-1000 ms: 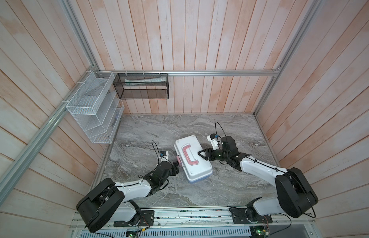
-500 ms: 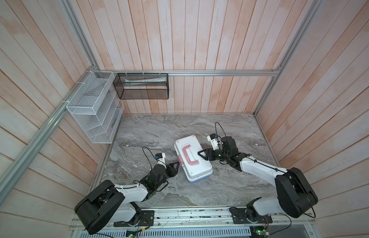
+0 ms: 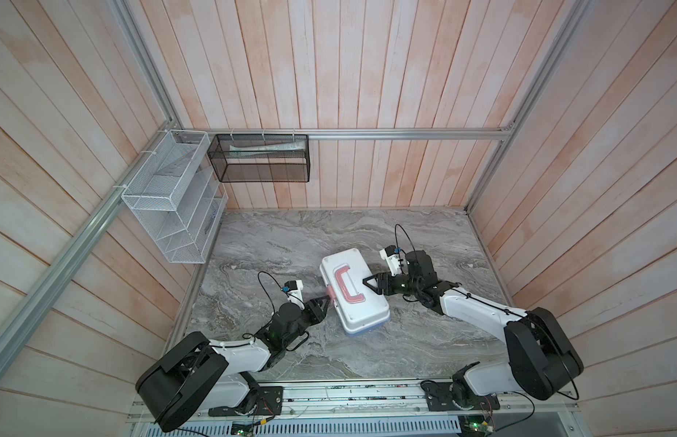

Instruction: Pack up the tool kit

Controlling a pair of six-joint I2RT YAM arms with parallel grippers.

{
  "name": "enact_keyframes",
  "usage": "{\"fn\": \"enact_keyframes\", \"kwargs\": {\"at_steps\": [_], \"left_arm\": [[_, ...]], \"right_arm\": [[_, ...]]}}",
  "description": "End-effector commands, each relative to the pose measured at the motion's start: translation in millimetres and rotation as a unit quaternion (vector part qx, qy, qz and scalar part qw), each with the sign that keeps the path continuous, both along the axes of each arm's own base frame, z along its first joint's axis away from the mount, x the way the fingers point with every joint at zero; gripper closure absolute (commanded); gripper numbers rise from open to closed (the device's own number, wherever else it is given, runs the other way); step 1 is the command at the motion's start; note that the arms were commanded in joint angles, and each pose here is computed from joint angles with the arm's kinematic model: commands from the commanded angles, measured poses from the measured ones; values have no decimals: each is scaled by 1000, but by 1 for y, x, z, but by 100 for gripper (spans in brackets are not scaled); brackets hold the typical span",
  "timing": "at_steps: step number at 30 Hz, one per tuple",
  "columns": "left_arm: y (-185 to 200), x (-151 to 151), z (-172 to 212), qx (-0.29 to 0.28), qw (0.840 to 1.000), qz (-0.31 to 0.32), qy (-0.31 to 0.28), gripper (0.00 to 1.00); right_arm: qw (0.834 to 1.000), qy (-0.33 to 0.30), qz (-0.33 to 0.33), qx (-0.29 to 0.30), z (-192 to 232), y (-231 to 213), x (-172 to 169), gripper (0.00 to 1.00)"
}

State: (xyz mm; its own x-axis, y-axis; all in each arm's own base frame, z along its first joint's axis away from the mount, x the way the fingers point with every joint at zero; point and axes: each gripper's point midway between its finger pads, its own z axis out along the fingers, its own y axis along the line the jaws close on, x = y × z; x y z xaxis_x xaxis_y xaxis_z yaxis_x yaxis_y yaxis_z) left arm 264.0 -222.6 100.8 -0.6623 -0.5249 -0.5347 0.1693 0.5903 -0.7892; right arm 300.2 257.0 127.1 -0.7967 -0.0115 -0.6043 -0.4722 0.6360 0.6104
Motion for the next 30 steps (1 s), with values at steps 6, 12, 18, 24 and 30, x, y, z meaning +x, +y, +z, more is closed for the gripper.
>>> {"fn": "enact_keyframes", "kwargs": {"at_steps": [6,12,18,24,30], "left_arm": [[-8,-1,22,-22,999,-21,-35,57],[-8,1,26,-19,999,-19,-41,58],[-8,6,28,-15,999,-12,-43,58],[-9,11,31,-8,999,-18,-40,60],[-7,8,28,-15,999,-15,-37,63]], "right_arm": [[995,83,18,-50,-50,-10,-30,41],[995,84,18,-50,-50,-9,-29,41],[995,84,20,-47,-50,-8,-29,41],[995,85,18,-46,-52,-9,-30,41],[995,87,18,-47,-53,-9,-30,41]]}}
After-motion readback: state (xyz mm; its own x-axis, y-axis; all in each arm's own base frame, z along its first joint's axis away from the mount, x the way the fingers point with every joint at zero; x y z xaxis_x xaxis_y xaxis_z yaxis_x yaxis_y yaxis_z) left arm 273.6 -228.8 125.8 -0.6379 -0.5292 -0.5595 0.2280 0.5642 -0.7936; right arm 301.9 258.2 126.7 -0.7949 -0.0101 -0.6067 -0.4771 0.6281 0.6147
